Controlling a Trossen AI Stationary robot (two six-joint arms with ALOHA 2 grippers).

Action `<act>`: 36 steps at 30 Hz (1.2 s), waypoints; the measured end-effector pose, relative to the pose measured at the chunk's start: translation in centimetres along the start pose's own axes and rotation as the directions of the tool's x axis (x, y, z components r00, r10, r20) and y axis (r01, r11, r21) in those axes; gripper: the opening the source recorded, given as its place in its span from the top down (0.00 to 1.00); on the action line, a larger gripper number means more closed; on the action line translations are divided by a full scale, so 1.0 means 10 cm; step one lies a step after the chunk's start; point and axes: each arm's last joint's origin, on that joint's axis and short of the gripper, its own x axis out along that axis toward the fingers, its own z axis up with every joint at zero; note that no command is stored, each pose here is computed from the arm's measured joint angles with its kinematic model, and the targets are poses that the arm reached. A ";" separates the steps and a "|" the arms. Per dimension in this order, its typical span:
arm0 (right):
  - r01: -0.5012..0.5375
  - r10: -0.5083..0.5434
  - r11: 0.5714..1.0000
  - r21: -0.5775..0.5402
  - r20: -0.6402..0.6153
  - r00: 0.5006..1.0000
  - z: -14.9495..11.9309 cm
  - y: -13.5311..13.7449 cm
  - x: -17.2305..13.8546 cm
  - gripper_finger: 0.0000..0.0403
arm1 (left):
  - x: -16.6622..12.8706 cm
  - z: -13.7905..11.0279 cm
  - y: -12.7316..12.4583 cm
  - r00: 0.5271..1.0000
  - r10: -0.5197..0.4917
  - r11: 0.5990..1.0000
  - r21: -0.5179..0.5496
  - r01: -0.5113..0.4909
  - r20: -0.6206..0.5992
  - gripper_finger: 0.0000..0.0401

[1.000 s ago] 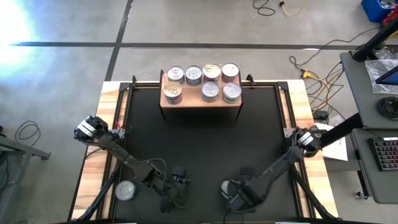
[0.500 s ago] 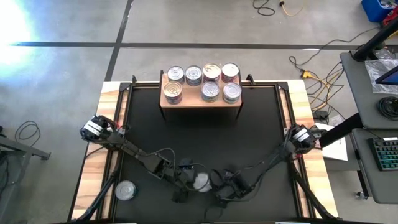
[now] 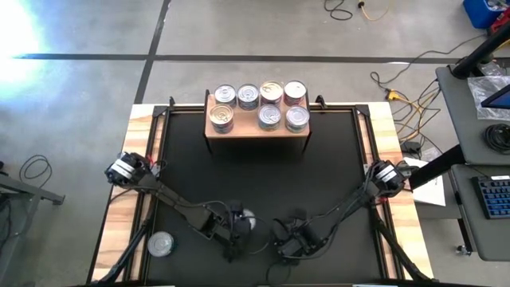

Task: Stack canned seafood by type on shelf
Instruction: Put the green-blue tuna can on the shelf

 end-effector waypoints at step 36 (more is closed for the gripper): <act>-0.087 -0.170 0.864 0.495 0.451 0.876 0.51 -0.10 0.26 0.07 | -0.17 -0.70 0.72 0.961 0.183 0.976 -0.080 -0.203 -0.205 0.05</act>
